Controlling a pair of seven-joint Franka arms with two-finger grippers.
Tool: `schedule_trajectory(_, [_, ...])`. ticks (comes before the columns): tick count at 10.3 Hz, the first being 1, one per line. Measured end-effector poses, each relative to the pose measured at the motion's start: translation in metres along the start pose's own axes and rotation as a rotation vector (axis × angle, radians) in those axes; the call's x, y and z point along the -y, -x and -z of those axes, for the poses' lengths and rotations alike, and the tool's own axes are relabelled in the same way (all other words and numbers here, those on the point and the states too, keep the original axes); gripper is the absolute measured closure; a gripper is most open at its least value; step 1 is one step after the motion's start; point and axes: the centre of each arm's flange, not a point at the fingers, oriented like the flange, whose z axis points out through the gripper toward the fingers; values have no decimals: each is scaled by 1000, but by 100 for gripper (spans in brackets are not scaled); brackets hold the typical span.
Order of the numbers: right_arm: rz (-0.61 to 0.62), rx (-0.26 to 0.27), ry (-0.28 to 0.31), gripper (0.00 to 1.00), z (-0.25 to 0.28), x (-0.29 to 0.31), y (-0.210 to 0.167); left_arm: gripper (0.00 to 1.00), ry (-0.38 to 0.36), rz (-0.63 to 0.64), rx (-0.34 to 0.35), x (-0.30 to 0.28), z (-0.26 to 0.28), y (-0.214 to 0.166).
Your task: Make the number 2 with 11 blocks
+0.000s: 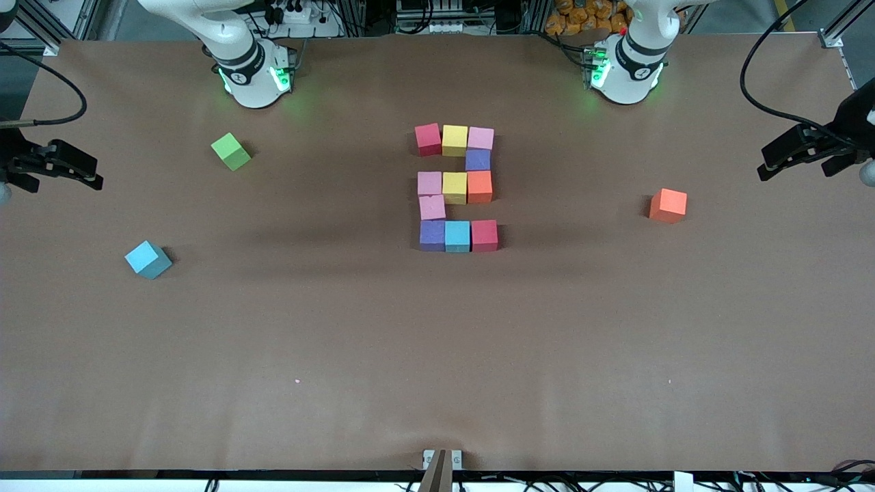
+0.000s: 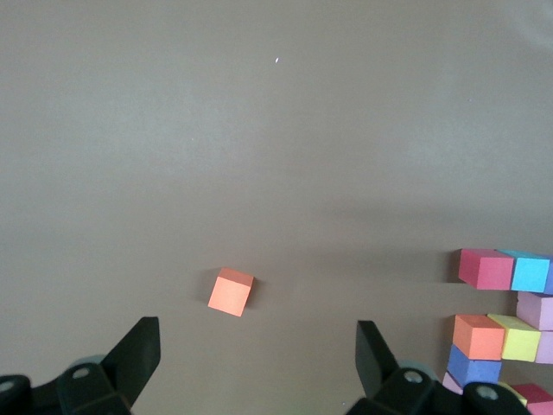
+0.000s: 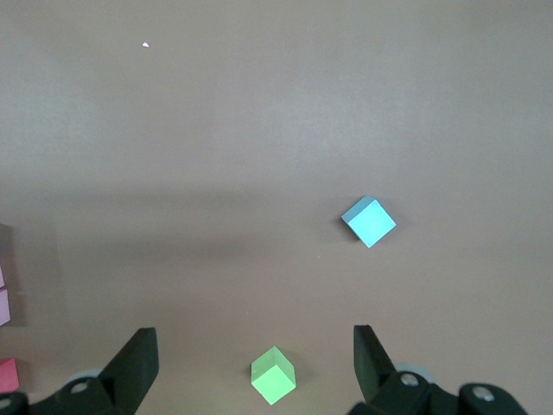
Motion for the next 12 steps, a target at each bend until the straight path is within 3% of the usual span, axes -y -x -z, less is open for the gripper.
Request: schedule_trajectory(12, [0, 0, 0, 0, 0, 0, 0, 0, 2, -81, -4, -23, -1, 1])
